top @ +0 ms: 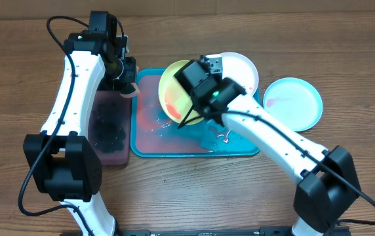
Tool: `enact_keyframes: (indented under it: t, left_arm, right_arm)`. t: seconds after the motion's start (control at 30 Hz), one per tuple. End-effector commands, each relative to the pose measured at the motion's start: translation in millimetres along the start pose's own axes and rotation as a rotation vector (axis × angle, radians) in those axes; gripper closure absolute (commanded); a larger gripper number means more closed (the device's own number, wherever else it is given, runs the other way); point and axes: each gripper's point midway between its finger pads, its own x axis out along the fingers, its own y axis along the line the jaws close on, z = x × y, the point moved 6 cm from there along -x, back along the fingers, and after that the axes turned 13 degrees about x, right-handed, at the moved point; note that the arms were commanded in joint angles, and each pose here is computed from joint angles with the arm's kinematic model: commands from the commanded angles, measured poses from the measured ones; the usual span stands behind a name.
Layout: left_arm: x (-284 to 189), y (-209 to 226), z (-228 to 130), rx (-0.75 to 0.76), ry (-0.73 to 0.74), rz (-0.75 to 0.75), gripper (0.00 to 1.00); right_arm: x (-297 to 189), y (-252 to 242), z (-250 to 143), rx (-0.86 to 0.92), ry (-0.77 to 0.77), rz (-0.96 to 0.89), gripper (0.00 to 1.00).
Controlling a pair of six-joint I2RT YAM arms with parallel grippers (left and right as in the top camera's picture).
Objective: Clean dirty plates on tray and stack at the side
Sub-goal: 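Lift the yellow plate with right gripper and carry it rightward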
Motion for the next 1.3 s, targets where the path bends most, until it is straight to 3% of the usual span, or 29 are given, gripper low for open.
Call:
enact_keyframes:
  t: [0.0, 0.17, 0.3, 0.9, 0.97, 1.13, 1.27]
  left_arm:
    - [-6, 4, 5, -0.015, -0.022, 0.016, 0.96]
    - [-6, 4, 5, -0.015, -0.022, 0.016, 0.96]
    - [-6, 4, 5, -0.015, -0.022, 0.016, 0.96]
    - [-6, 4, 4, -0.016, -0.018, 0.015, 0.96]
    - [-6, 4, 4, -0.016, -0.016, 0.015, 0.96]
    - [-6, 4, 3, -0.016, -0.015, 0.016, 0.96]
    - [-6, 5, 2, -0.017, -0.007, 0.021, 0.96]
  right_arm:
    - [-31, -8, 17, -0.051, -0.29, -0.208, 0.96]
    - [-79, -4, 16, -0.045, -0.625, -0.375, 0.96]
    - [-107, 2, 12, -0.06, -0.792, -0.421, 0.96]
    - [-111, 6, 7, -0.09, -0.795, -0.414, 0.96]
    - [-109, 6, 5, -0.098, -0.771, -0.402, 0.96]
    - [-84, 4, -11, -0.107, -0.535, -0.306, 0.96]
    - [-56, -8, -24, -0.043, -0.25, -0.245, 0.96]
